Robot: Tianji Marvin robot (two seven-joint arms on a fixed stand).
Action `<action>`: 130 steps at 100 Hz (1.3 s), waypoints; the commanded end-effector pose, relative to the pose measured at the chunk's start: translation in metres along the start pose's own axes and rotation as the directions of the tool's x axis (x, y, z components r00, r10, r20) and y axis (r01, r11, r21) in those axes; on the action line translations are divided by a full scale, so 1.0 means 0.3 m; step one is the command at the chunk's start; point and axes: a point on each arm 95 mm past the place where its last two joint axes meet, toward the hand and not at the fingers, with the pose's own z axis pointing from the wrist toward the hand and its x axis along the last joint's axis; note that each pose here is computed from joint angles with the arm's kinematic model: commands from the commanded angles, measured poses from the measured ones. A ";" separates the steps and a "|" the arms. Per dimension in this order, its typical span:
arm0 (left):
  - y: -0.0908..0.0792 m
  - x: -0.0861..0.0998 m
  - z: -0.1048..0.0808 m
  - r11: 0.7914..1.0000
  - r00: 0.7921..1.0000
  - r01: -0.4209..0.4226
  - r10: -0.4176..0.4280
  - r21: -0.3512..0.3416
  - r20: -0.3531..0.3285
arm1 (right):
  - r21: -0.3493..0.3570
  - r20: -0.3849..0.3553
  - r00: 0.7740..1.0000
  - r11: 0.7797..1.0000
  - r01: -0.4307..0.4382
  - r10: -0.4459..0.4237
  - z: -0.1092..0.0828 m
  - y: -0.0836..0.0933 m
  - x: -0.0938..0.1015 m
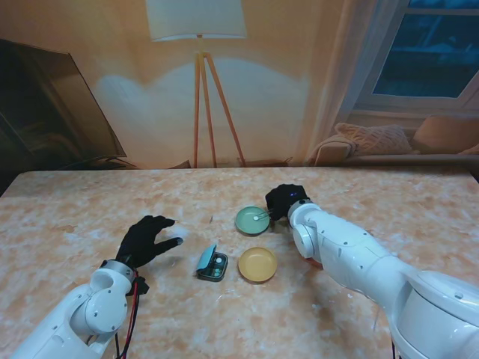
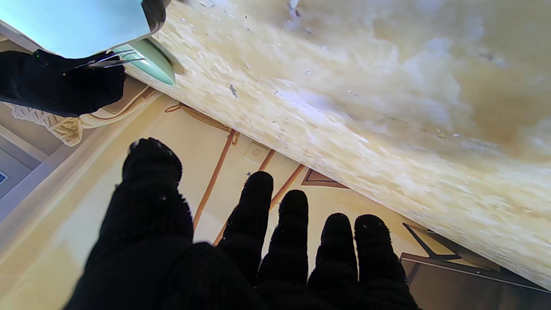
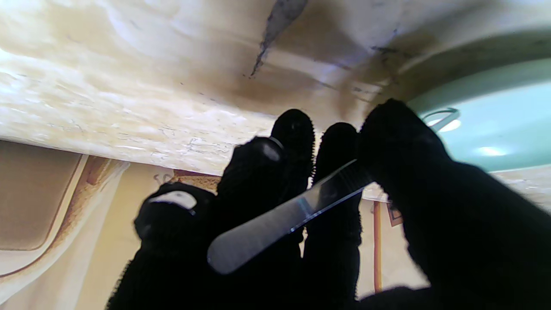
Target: Refill the pill box with tweezers
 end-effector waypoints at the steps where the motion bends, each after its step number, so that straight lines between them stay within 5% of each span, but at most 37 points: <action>1: 0.004 0.004 -0.003 1.000 1.000 0.002 -0.002 -0.009 0.002 | 0.016 -0.016 1.000 1.000 -0.007 0.007 0.002 -0.010 0.029; 80: 0.008 0.004 -0.011 1.000 1.000 0.003 -0.003 -0.012 0.008 | -0.005 -0.030 0.999 1.000 -0.029 0.029 -0.008 -0.011 0.039; 130: 0.015 0.011 -0.006 1.000 1.000 0.007 -0.007 -0.008 -0.002 | -0.056 -0.077 0.996 0.997 -0.050 0.046 -0.106 0.014 0.036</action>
